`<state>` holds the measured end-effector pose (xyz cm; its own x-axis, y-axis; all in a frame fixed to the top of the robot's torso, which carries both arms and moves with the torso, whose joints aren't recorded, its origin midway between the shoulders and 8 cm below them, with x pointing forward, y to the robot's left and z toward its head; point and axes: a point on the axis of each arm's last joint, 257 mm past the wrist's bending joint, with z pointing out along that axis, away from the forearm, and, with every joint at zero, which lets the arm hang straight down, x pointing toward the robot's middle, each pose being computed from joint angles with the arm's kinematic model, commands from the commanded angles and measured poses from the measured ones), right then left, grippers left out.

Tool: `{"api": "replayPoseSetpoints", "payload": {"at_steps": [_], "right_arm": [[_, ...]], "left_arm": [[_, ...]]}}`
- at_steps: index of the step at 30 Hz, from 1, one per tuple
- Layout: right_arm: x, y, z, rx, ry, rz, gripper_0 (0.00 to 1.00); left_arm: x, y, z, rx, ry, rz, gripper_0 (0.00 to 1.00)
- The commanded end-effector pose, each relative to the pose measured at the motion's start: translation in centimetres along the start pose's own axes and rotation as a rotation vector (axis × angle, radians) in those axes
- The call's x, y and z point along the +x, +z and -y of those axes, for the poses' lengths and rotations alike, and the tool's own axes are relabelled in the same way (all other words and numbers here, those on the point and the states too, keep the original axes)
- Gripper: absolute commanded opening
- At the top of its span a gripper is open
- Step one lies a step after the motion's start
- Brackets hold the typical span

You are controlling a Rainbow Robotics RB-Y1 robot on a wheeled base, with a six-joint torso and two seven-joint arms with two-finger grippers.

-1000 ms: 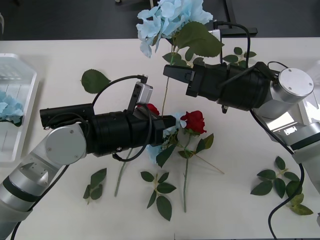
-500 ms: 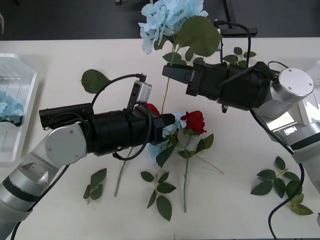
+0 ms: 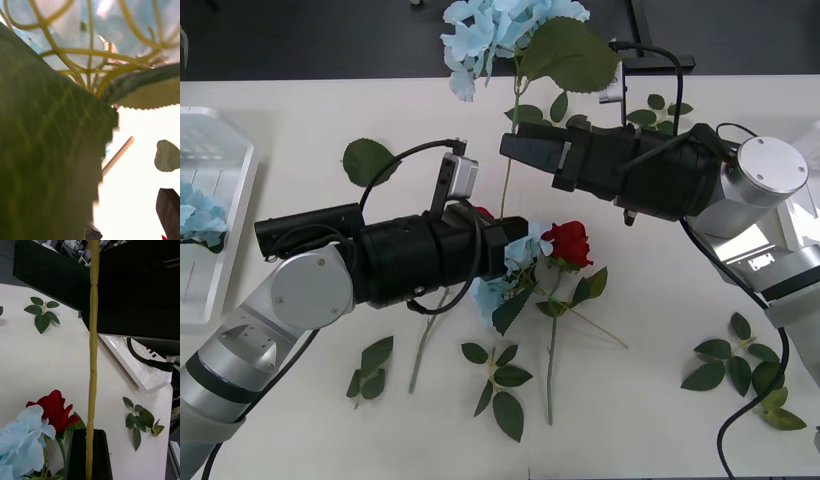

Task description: Place the red flowers into the right box and the blue flowers into the left box. If a person shows an open palm, hand one flower to the person first, then continue sorting.

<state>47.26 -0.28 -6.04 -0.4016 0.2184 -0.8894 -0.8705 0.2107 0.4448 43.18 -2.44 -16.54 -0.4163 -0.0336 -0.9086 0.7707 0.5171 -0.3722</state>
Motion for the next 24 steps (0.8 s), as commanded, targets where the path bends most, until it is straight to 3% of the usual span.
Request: {"api": "replayPoseSetpoints", "payload": {"at_steps": [1,12,19,24], "right_arm": [[1.1,-2.0,0.7,0.028,-0.055,-0.054,1.0],[6.3,-10.6,5.2,0.166,-0.198,-0.388,1.0],[8.5,-15.4,8.3,0.282,-0.254,-0.577,1.0],[9.4,-18.1,9.4,0.329,-0.271,-0.675,1.0]], "left_arm": [[-2.5,0.2,0.8,0.02,0.069,0.033,0.0],[-6.8,-5.1,-5.0,-0.08,0.124,0.027,0.0],[-9.6,-14.1,-11.4,-0.234,0.199,-0.134,0.0],[-10.6,-21.3,-15.4,-0.338,0.132,-0.205,0.0]]}}
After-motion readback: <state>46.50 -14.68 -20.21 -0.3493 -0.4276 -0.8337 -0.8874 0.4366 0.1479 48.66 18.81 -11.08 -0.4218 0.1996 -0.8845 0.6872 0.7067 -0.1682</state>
